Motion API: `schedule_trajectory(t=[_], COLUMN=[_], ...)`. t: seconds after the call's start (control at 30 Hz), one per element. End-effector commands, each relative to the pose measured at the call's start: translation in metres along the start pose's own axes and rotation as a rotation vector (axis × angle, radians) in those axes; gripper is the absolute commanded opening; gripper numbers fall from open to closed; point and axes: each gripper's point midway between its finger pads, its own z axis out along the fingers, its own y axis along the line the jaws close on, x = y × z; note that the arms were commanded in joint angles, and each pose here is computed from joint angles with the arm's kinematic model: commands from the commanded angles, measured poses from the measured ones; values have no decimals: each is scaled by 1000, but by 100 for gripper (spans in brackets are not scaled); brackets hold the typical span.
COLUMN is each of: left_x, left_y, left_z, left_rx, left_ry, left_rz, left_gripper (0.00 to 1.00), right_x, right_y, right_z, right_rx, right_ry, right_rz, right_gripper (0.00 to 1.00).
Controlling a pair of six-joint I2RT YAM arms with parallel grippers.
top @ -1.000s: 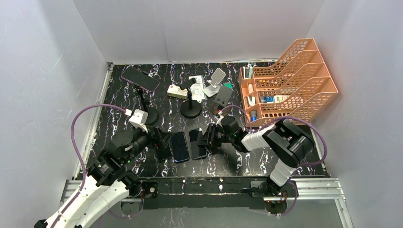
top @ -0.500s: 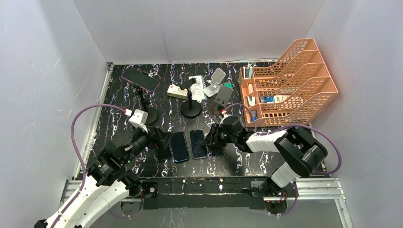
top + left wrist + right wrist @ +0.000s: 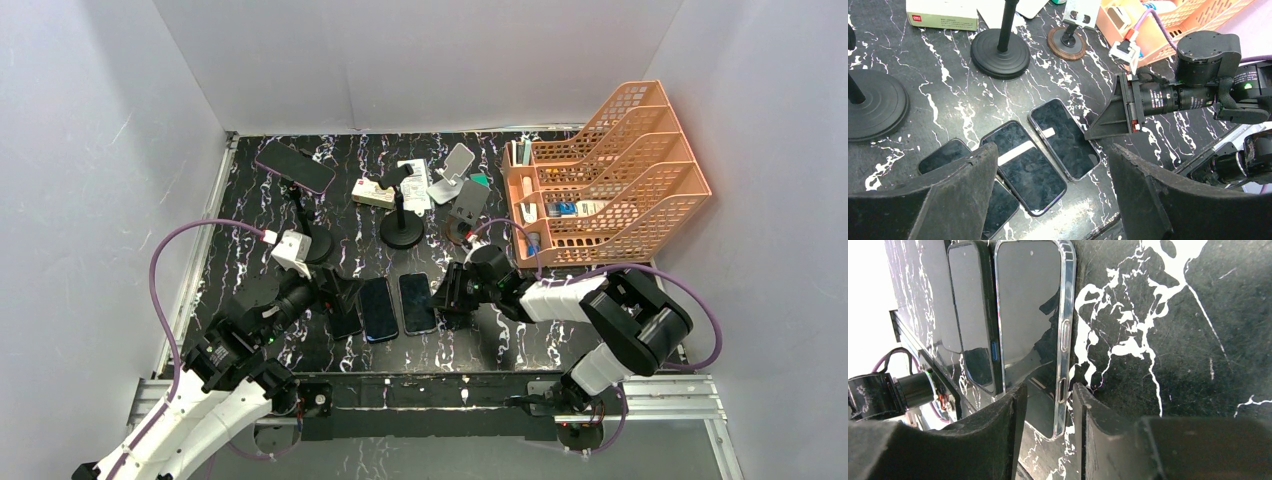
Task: Remove the phone from the phone stand
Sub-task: Place the phone at the center of the board.
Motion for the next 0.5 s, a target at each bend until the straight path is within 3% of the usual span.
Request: schedule_trajectory(t=[0.0,0.47], left_x=[-5,-6], left_y=[-2,-2], left_z=[-2,-3], left_rx=[10,13], left_ry=[-18,-26], left_rz=[6,6], left_gripper=[78,78], right_x=[10,13], right_y=[2,30], right_z=[1,4], right_rx=[-28,-126], right_ry=[33,64], right_rz=[-4,16], right_gripper=[46,45])
